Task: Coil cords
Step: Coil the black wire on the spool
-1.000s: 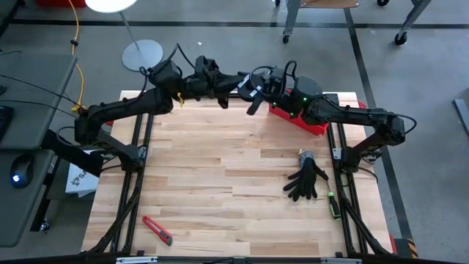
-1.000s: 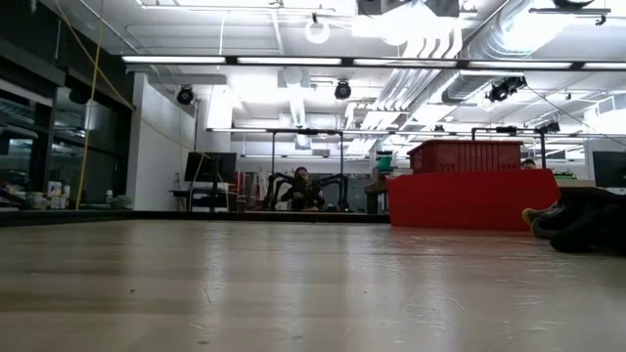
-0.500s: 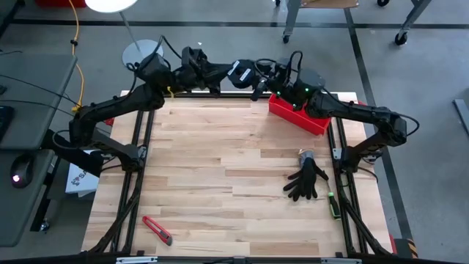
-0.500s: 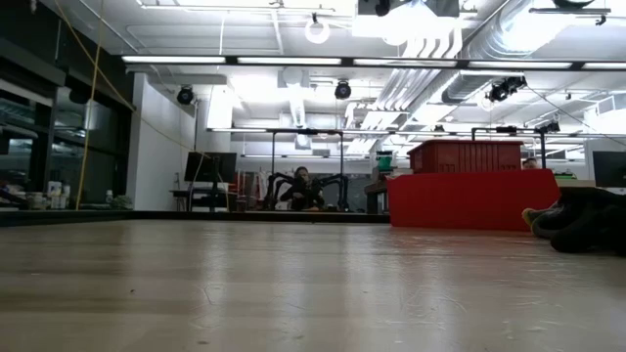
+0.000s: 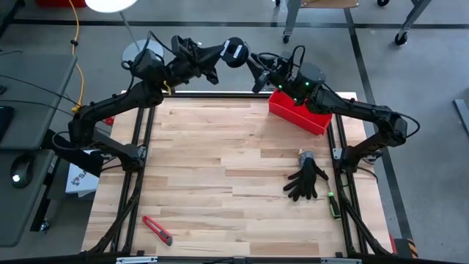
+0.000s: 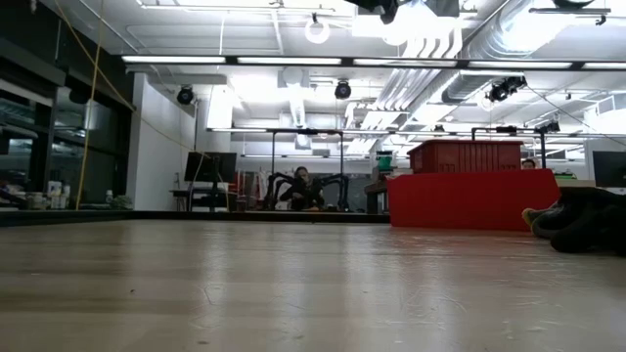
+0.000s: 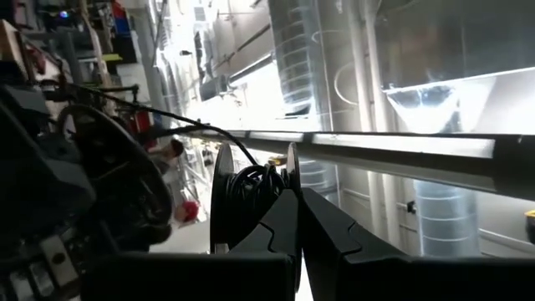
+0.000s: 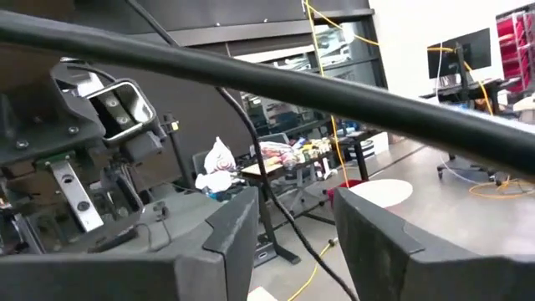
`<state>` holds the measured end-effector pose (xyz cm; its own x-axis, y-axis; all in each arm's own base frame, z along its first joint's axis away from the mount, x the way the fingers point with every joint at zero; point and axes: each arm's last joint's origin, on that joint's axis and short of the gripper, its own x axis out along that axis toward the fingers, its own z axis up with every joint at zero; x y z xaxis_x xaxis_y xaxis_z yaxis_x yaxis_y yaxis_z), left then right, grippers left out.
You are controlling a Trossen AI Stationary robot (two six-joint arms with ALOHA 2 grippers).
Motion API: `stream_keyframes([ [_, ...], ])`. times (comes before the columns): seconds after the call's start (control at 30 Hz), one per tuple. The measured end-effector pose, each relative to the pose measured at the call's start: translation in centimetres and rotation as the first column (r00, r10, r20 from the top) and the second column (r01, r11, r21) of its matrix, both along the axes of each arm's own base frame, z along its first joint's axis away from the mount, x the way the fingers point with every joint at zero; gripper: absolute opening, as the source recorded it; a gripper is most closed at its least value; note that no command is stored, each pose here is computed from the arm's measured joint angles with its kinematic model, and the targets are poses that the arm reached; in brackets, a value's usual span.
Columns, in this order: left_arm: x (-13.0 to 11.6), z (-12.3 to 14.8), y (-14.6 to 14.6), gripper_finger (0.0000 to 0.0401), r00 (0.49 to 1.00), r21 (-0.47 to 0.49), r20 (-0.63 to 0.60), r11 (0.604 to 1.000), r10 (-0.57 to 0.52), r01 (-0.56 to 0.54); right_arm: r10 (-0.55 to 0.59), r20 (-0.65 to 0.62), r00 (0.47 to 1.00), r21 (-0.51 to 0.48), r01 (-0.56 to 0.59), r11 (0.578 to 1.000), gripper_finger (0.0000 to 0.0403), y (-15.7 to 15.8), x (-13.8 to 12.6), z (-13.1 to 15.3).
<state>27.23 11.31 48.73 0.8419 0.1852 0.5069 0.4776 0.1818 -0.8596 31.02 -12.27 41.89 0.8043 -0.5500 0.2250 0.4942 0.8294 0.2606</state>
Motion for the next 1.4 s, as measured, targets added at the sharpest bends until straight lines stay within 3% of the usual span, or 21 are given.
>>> stream_keyframes([
  [0.4, -0.3, 0.2, 0.3, 0.0, 0.999, 0.007, 0.023, 0.999, 0.032, -0.032, -0.044, -0.025, 0.999, -0.05, 0.043, 0.998, 0.0151, -0.4, -0.2, 0.1],
  [0.53, -0.3, 0.2, 0.3, 0.0, 0.999, 0.007, 0.023, 0.999, 0.033, -0.033, -0.109, -0.081, 0.991, -0.073, 0.103, 0.992, 0.0151, -0.6, -0.1, -0.3],
  [0.77, -0.2, 0.2, 0.3, 0.0, 0.999, 0.006, 0.022, 0.999, 0.036, -0.036, -0.036, -0.096, 0.995, -0.105, 0.026, 0.994, 0.0151, -0.4, 0.0, -0.3],
  [1.13, -0.2, 0.2, 0.3, 0.0, 0.999, 0.004, 0.022, 0.999, 0.037, -0.037, -0.047, -0.148, 0.988, -0.119, 0.029, 0.992, 0.0151, -0.7, 0.9, -1.3],
  [1.4, -0.2, 0.2, 0.3, 0.0, 0.999, 0.006, 0.023, 0.999, 0.036, -0.036, -0.038, -0.066, 0.997, -0.176, 0.026, 0.984, 0.0151, -0.6, 0.8, -0.4],
])
